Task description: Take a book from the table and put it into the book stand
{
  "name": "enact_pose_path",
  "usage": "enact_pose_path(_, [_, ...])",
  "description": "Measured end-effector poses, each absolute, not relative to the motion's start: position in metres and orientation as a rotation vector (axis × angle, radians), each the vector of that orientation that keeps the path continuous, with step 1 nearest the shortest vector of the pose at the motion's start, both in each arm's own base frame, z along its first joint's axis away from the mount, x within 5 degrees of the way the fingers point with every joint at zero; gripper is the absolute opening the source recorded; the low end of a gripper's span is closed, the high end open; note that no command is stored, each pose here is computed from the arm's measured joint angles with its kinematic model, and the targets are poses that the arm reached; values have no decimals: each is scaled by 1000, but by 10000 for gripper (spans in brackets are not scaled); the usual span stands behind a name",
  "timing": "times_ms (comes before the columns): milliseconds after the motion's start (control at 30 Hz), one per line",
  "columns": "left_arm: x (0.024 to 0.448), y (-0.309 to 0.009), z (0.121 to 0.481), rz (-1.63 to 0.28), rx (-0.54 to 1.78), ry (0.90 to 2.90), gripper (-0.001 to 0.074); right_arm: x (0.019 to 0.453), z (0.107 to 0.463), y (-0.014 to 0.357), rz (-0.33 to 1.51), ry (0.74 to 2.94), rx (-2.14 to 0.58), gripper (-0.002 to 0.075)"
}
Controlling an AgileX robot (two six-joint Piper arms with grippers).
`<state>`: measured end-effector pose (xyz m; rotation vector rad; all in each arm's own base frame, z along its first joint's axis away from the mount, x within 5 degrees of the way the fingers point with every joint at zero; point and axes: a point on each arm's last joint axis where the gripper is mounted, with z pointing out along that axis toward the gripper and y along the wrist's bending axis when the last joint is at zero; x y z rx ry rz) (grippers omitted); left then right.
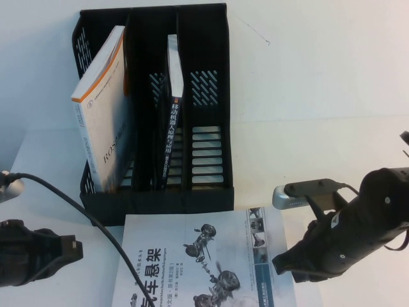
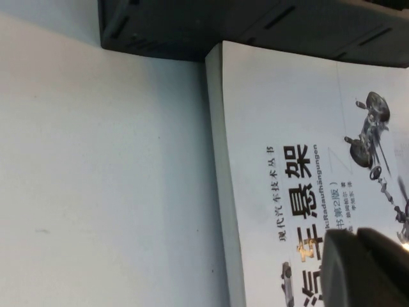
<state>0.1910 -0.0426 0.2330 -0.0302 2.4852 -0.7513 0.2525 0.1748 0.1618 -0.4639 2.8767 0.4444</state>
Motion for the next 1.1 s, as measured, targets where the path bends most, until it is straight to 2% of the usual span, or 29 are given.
enact_pose_path(133, [191,-43,233,-756,-45,2487,38,253,159,174,430,2881,-465,3])
enact_pose_path(200, [191,-43,233,-756,-46,2487,116,253,159,174,414,2883,-464,3])
enact_pose_path(333, [189,-44,233,-779,-32,2501,319,254,158,172,375,2885,-476,3])
enact_pose_path(433, [186,-46,232,-816,-12,2525,398,254,157,171,365,2891,-476,3])
enact_pose_path(667, [188,-48,223,-864,-3,2596,412,257,144,174,372,2917,-440,3])
enact_pose_path(1100, [199,-48,209,-867,-40,2638,412,262,164,202,432,2832,-543,3])
